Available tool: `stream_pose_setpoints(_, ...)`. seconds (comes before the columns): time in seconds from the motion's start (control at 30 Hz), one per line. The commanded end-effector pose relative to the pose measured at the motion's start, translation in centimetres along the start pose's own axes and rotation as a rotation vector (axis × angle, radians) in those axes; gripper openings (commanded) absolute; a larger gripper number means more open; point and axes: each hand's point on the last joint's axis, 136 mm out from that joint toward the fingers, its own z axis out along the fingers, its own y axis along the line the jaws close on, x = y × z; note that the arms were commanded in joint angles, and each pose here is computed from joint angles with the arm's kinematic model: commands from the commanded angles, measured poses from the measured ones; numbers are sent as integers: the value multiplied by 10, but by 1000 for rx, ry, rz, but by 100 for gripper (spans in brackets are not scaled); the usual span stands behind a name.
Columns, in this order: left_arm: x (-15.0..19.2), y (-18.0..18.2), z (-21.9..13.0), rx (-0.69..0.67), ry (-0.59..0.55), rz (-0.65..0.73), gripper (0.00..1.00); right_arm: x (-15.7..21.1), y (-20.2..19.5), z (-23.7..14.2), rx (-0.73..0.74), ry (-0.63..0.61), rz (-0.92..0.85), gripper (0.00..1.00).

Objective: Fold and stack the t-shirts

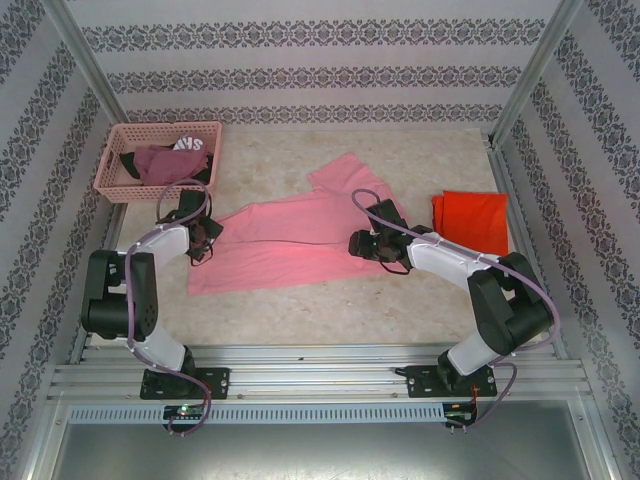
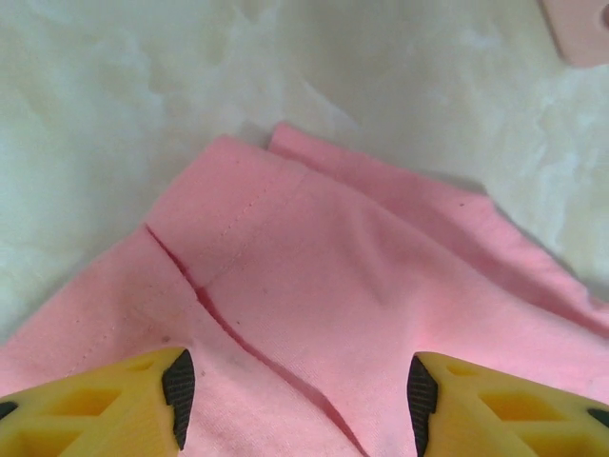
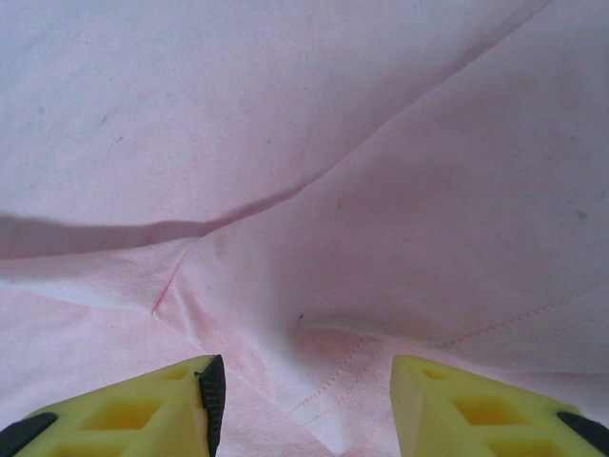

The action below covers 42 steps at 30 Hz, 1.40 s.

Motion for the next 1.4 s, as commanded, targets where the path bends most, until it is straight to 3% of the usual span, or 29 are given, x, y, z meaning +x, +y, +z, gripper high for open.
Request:
stream_pose_setpoints(0.0, -18, 0, -20, 27, -82, 13, 64, -15, -1, -1, 24, -31, -8, 49)
stream_pose_setpoints(0.13, -13, 8, -36, 65, -100, 24, 66, -19, -6, 13, 62, -3, -8, 50)
stream_pose_setpoints(0.37, 39, 10, -37, 149, 3, 75, 67, 2, -24, 34, 114, 93, 59, 50)
stream_pose_setpoints(0.57, 72, 24, -18, 136, 73, 123, 68, 40, -57, 20, 211, 143, 61, 51)
stream_pose_setpoints(0.73, 84, 34, -23, 111, 76, 155, 68, 80, -87, 3, 282, 177, 92, 51)
stream_pose_setpoints(0.9, 91, 47, -37, 96, 85, 167, 69, 107, -93, -10, 246, 182, 151, 51)
stream_pose_setpoints(1.17, 58, 20, -68, 131, -44, 201, 71, 69, -73, -31, 189, 65, 80, 50)
stream_pose_setpoints(1.37, 38, -20, -54, 89, -74, 220, 71, 24, -48, -43, 134, -52, 33, 50)
